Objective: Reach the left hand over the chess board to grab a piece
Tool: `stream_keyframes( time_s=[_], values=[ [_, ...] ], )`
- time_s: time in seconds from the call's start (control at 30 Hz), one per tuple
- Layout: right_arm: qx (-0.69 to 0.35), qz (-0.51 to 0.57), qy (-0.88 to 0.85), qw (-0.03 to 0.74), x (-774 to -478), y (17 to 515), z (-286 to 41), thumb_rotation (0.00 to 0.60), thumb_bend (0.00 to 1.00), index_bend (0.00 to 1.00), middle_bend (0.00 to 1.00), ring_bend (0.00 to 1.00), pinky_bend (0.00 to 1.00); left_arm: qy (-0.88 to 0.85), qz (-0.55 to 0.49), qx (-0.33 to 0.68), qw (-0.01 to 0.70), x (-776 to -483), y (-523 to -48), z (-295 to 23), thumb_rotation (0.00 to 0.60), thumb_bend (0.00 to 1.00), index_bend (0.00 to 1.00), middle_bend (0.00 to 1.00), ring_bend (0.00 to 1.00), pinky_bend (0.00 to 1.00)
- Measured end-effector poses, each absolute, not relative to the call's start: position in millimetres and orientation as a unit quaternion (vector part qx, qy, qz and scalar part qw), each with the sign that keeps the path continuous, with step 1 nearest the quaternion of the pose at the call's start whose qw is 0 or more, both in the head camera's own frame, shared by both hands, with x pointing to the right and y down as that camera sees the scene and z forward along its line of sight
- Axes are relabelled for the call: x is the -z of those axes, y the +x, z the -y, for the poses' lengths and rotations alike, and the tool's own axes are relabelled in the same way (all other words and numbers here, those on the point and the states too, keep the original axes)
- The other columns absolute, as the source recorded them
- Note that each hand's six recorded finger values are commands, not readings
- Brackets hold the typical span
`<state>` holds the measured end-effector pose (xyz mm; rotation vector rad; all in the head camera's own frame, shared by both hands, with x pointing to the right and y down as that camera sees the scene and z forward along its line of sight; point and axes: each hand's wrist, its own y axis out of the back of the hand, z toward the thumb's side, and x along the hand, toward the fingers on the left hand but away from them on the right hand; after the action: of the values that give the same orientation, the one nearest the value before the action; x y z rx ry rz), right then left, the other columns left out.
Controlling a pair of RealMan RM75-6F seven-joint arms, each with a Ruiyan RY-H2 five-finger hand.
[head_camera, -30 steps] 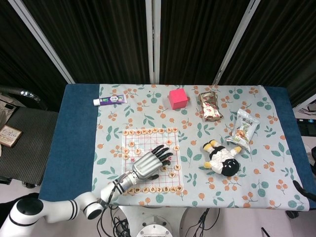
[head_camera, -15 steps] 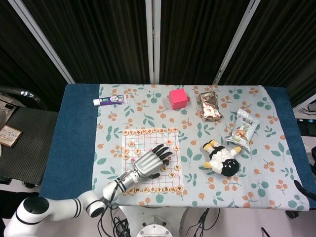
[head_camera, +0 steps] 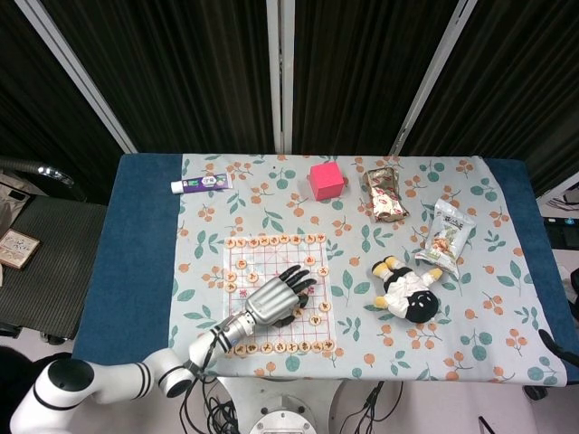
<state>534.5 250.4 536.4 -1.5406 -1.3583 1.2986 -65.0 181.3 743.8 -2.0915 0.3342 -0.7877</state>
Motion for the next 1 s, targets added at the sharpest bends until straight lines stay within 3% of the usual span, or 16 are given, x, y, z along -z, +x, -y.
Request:
stream_keyframes(
  time_s=[0.63, 1.0],
  values=[
    [-0.502, 0.525, -0.594, 0.346, -536, 537, -251, 0.600, 0.10, 0.00, 0.00, 0.00, 0.00, -0.837, -0.165, 0.303, 0.424, -729, -56, -158, 0.600, 0.31, 0.50, 0.11, 0.00, 0.03],
    [-0.500, 0.523, -0.596, 0.347, -537, 536, -249, 0.600, 0.10, 0.00, 0.00, 0.00, 0.00, -0.834, -0.173, 0.331, 0.406, -747, -46, -142, 0.600, 0.31, 0.50, 0.11, 0.00, 0.03]
  ],
)
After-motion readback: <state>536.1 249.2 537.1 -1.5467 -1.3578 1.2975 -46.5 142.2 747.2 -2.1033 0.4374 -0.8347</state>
